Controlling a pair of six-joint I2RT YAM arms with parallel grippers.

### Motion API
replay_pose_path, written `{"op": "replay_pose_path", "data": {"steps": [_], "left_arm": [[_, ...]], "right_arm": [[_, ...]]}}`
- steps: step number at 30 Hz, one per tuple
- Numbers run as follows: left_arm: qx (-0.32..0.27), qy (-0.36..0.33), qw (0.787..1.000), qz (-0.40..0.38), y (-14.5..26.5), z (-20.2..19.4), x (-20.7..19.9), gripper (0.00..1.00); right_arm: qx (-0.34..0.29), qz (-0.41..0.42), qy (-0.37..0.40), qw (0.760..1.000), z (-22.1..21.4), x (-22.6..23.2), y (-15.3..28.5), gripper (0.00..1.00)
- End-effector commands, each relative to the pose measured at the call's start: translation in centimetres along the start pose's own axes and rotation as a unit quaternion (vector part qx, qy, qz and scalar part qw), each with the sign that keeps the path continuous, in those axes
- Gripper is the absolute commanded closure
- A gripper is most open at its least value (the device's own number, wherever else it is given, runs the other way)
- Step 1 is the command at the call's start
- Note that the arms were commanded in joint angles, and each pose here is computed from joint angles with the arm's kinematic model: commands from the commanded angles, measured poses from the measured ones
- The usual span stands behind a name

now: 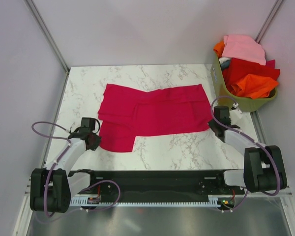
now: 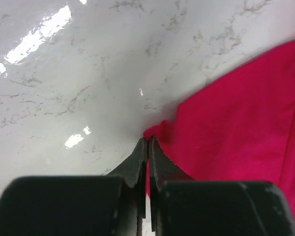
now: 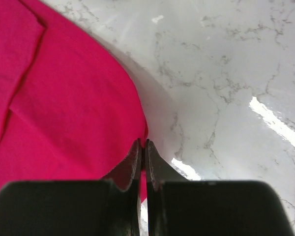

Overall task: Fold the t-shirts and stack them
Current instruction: Flatten the tshirt out

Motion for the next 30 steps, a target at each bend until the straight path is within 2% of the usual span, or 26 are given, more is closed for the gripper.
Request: {"op": "replay_pose_path", "data": {"steps": [1,7,14,21,26,29,30], "left_arm": [[-0.033,-0.025,0.996,-0.078,2.3,2.4,-3.2,0.98],[-0.104,-0.031,0.977,-0.185,8.2,6.0,-6.3,0.98],[-0.124,-0.041,0.962,-0.241,12.2,8.4,-9.2,0.98],[-0.151,-0.034,0.946,-0.285,16.7,12.5,-13.9,0.98],[-0.205,-0.015,0.922,-0.329,23.4,17.3,-17.2,0.98],[-0.243,-0.006,0.894,-0.375,29.5,19.6,-18.0,0.98],[-0.264,0.002,0.876,-0.404,32.7,20.4,-17.9,0.98]], "right_arm": [[-0.001,0.063,0.019,0.998,1.1,2.5,1.2,1.00],[0.012,0.142,0.036,0.989,2.1,5.4,3.8,1.00],[0.001,0.187,0.025,0.982,3.8,7.4,6.3,1.00],[0.006,0.249,0.035,0.968,6.9,12.9,8.6,1.00],[-0.001,0.307,0.038,0.951,10.7,17.6,12.7,1.00],[-0.022,0.351,0.028,0.936,13.3,19.5,16.5,1.00],[-0.033,0.367,0.026,0.929,14.3,20.1,18.2,1.00]]}}
Point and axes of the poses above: each gripper's point midway between its finger pads, its own y axis back along the fingers, its own x axis along the line the jaws close on, z = x × y, the point moved 3 cm from there along y, back along the fingers, and after that the axes turned 2 degrees about -y, right-handed, at the moved point
